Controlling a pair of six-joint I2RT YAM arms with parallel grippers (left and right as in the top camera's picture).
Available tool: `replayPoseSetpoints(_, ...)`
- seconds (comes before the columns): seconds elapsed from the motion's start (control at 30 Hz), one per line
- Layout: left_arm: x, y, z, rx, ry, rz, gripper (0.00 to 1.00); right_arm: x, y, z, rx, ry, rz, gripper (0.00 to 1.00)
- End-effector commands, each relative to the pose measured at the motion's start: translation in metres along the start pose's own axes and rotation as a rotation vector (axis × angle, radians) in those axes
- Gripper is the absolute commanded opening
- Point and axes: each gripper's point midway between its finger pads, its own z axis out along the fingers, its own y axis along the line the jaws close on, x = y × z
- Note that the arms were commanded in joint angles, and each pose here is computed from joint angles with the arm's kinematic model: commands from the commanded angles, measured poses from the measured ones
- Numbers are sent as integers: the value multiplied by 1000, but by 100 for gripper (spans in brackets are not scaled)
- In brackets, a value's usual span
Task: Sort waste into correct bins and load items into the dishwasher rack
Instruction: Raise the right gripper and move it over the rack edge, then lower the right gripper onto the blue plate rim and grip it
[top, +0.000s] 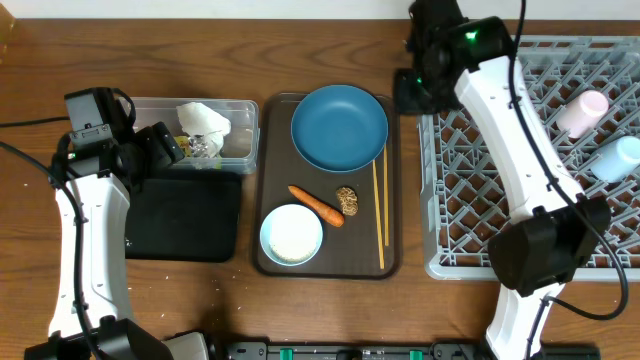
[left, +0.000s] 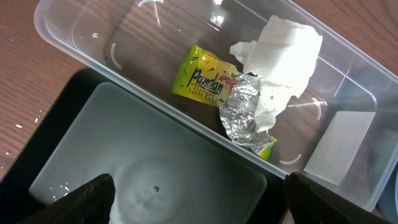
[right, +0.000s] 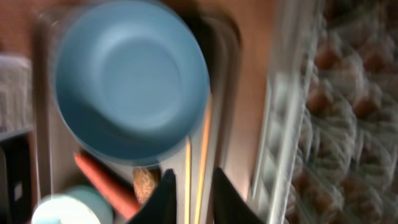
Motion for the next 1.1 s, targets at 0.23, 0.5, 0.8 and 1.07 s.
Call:
replayPoseSetpoints(0.23, -3, 2, -4, -7, -12, 3, 88, -28, 13, 76, 46, -57, -141, 22)
replayPoseSetpoints(0.5, -3, 2, -4, -7, -12, 3, 88, -8, 4, 148, 76, 57, -141, 20)
replayPoseSetpoints(0.8, -3, 2, -4, -7, -12, 3, 88, 9, -3, 179, 96, 128, -141, 17)
replayPoseSetpoints(1.07, -3, 2, -4, -7, -12, 3, 88, -12, 4, 144, 76, 57, -147, 17)
